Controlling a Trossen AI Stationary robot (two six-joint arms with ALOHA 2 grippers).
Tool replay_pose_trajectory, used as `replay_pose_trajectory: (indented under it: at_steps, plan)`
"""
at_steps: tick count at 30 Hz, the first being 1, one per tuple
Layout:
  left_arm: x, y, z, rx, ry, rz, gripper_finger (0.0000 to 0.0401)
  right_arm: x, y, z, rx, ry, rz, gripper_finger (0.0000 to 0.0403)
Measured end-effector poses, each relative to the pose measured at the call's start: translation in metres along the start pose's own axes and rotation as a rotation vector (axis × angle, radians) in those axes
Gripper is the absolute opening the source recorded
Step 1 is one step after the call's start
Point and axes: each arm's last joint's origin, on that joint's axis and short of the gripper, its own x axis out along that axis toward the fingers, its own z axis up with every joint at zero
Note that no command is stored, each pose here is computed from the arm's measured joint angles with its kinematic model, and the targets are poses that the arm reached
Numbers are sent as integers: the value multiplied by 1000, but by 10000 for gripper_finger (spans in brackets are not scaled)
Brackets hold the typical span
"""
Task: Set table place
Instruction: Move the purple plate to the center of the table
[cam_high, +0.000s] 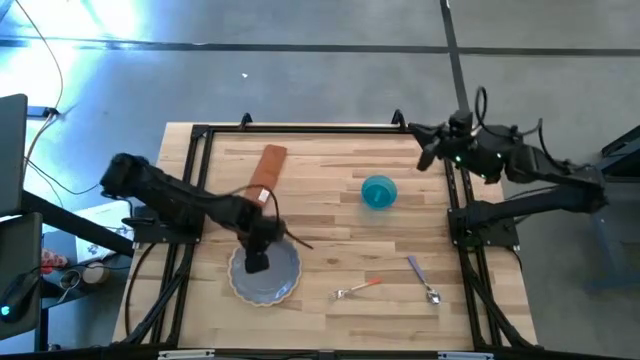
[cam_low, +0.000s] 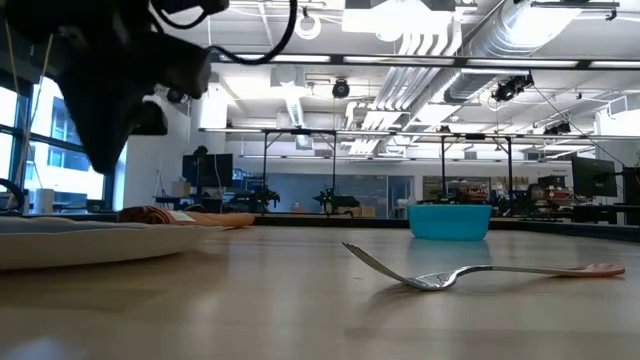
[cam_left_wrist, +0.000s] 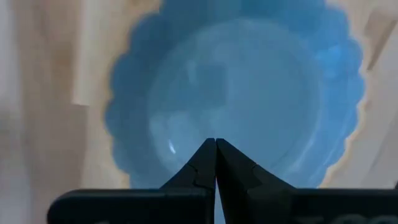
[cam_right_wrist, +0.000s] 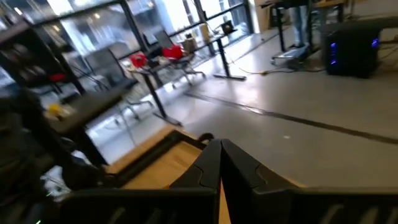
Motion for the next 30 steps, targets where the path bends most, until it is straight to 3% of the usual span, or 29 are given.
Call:
replay_pose_trajectory:
  at_steps: [8, 19, 24, 30]
  plan:
    - [36, -24, 5, -3, 28, -33, 0, 14, 9, 26, -124, 49, 23, 0]
    - [72, -27, 9, -35, 128, -31, 0, 15, 5, 25, -150, 106, 47, 0]
    - [74, -16, 26, -131, 60, -74, 0, 15, 4, 24, -157, 120, 44, 0]
    - [65, 11, 64, -239, -186, -38, 0, 15, 4, 24, -166, 120, 44, 0]
